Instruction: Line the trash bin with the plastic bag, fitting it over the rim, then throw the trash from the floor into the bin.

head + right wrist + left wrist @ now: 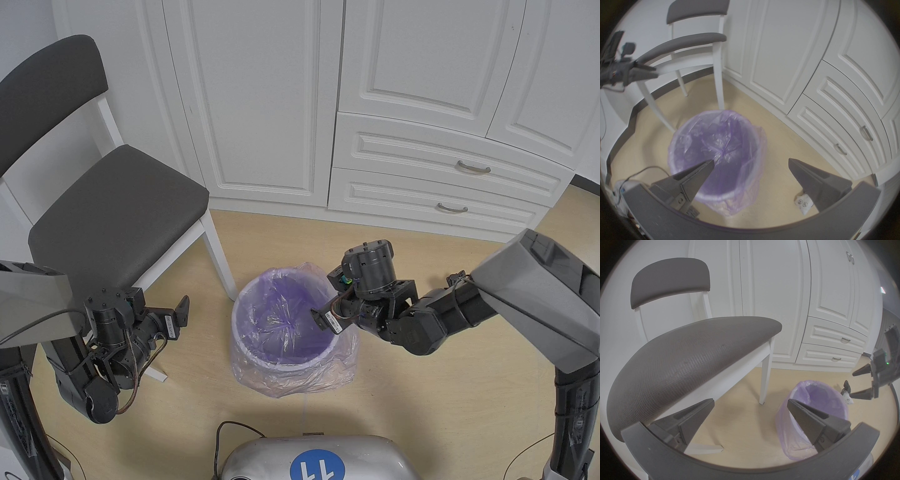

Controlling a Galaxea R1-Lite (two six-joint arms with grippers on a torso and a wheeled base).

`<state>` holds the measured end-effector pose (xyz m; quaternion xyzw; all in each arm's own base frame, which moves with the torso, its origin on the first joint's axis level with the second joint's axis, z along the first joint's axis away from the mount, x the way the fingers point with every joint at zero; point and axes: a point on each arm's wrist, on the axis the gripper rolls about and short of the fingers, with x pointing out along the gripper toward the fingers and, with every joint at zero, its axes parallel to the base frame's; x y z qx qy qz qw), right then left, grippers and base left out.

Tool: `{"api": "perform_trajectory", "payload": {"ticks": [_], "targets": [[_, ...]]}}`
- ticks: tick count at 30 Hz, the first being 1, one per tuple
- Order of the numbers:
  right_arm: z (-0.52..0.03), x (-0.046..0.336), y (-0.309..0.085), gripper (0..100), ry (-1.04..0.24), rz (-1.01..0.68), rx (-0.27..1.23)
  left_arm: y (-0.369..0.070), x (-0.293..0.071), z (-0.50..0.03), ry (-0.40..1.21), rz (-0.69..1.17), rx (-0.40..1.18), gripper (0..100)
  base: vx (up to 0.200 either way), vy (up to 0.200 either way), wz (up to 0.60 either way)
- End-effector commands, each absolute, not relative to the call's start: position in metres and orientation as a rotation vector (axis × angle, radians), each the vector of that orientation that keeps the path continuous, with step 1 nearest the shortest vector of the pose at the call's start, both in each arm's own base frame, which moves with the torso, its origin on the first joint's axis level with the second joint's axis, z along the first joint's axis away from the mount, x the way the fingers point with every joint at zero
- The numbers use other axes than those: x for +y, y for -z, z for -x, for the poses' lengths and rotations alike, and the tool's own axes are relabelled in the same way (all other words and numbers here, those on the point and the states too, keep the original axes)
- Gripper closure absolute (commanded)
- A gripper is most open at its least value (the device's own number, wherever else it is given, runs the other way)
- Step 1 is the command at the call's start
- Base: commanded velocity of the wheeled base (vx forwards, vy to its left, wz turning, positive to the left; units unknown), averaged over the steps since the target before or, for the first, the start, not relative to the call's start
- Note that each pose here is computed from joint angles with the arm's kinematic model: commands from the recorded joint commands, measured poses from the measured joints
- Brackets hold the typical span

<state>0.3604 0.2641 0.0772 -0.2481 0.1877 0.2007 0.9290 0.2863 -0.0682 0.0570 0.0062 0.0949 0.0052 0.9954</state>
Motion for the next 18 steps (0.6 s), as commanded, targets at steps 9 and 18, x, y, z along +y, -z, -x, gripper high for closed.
{"api": "perform_trajectory", "payload": {"ticks": [9, 18], "targets": [[-0.379, 0.332, -0.027, 0, -0.459, 0.467, 0.304, -0.051, -0.076, -0.283, 0.011, -0.022, 0.214, 0, 0.000, 0.000, 0.00], [-0.388, 0.373, 0.012, 0, -0.496, 0.449, 0.250, -0.055, -0.074, -0.285, 0.001, -0.017, 0.197, 0, 0.000, 0.000, 0.00]]}}
